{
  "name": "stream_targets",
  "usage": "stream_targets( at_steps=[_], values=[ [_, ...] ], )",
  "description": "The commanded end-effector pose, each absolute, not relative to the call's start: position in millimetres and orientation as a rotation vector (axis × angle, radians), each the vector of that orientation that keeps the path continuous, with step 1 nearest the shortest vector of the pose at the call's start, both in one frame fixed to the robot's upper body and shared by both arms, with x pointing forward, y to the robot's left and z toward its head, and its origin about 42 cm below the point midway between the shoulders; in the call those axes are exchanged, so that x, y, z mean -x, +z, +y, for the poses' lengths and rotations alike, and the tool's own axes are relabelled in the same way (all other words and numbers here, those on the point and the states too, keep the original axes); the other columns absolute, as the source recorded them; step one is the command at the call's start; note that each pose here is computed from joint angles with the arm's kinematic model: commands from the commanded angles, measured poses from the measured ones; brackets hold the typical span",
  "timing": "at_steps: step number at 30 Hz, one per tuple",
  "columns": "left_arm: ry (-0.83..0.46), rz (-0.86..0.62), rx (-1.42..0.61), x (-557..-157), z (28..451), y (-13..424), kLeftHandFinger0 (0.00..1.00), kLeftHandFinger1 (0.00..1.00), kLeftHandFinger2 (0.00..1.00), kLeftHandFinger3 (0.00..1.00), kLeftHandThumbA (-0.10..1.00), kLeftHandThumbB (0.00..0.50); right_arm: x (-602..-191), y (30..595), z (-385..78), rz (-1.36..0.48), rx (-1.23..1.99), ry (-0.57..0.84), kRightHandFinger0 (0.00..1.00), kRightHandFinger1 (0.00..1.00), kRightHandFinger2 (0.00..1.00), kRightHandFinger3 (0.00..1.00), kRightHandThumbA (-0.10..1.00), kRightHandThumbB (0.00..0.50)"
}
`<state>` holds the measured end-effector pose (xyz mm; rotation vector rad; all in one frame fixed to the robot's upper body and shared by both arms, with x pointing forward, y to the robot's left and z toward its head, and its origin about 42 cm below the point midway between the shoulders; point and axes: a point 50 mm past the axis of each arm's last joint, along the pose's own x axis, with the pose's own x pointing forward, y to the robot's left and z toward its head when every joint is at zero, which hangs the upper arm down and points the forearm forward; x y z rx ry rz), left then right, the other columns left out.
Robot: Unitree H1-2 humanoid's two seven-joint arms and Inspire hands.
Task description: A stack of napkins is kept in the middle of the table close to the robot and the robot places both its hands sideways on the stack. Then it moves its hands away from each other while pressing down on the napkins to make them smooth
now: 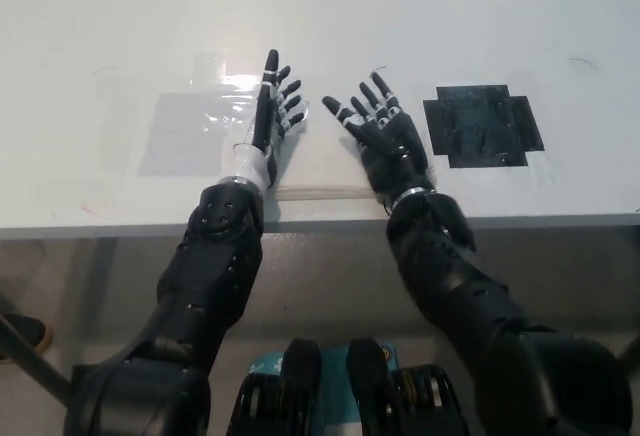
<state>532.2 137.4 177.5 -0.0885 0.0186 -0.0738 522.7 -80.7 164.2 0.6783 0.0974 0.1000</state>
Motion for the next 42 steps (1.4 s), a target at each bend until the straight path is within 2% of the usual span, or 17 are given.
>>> stream_targets(
  at_steps=[1, 7, 13, 15, 17, 20, 23, 25, 30, 35, 37, 39, 42],
  values=[
    [-0.060, -0.036, 0.092, -542, 154, 199, 1.00, 1.00, 1.00, 1.00, 1.00, 0.338, -527, 158, -116, 0.086, -0.668, 0.032, 1.00, 1.00, 1.00, 1.00, 1.00, 0.242],
    [-0.036, -0.066, 0.086, -541, 179, 198, 1.00, 1.00, 1.00, 1.00, 1.00, 0.318, -529, 157, -135, 0.069, -0.677, 0.004, 1.00, 1.00, 1.00, 1.00, 1.00, 0.239],
    [-0.003, -0.077, 0.036, -537, 231, 196, 1.00, 1.00, 1.00, 1.00, 1.00, 0.328, -531, 159, -153, 0.017, -0.751, -0.019, 1.00, 1.00, 1.00, 1.00, 1.00, 0.217],
    [0.009, -0.075, 0.050, -535, 254, 196, 1.00, 1.00, 1.00, 1.00, 1.00, 0.290, -531, 159, -159, 0.000, -0.753, -0.026, 1.00, 1.00, 1.00, 1.00, 1.00, 0.232],
    [0.017, -0.088, 0.037, -532, 271, 196, 1.00, 1.00, 1.00, 1.00, 1.00, 0.281, -531, 159, -164, -0.014, -0.759, -0.025, 1.00, 1.00, 1.00, 1.00, 1.00, 0.216],
    [0.038, -0.121, 0.008, -524, 296, 198, 1.00, 1.00, 1.00, 1.00, 1.00, 0.315, -530, 160, -173, -0.043, -0.775, -0.027, 1.00, 1.00, 1.00, 1.00, 1.00, 0.214],
    [0.043, -0.126, -0.004, -513, 316, 202, 1.00, 1.00, 1.00, 1.00, 1.00, 0.273, -531, 166, -180, -0.099, -0.758, -0.009, 1.00, 1.00, 1.00, 1.00, 1.00, 0.200],
    [0.043, -0.145, -0.018, -506, 323, 206, 1.00, 1.00, 1.00, 1.00, 1.00, 0.291, -532, 174, -185, -0.151, -0.726, 0.013, 1.00, 1.00, 1.00, 1.00, 1.00, 0.214],
    [-0.003, -0.182, -0.026, -483, 319, 215, 1.00, 1.00, 1.00, 1.00, 1.00, 0.356, -529, 200, -192, -0.272, -0.677, 0.060, 1.00, 1.00, 1.00, 1.00, 1.00, 0.228],
    [-0.106, -0.286, -0.051, -450, 294, 221, 1.00, 1.00, 1.00, 1.00, 1.00, 0.263, -493, 247, -196, -0.470, -0.499, 0.153, 1.00, 1.00, 1.00, 1.00, 1.00, 0.226],
    [-0.148, -0.321, -0.098, -431, 281, 226, 1.00, 1.00, 1.00, 1.00, 1.00, 0.221, -468, 270, -192, -0.558, -0.453, 0.189, 1.00, 1.00, 1.00, 1.00, 1.00, 0.272],
    [-0.205, -0.392, -0.151, -408, 265, 234, 1.00, 1.00, 1.00, 1.00, 1.00, 0.253, -435, 297, -188, -0.680, -0.395, 0.234, 1.00, 1.00, 1.00, 1.00, 1.00, 0.321],
    [-0.261, -0.475, -0.161, -379, 249, 247, 1.00, 1.00, 1.00, 1.00, 1.00, 0.276, -390, 325, -183, -0.811, -0.320, 0.264, 1.00, 1.00, 1.00, 1.00, 1.00, 0.350]
  ],
)
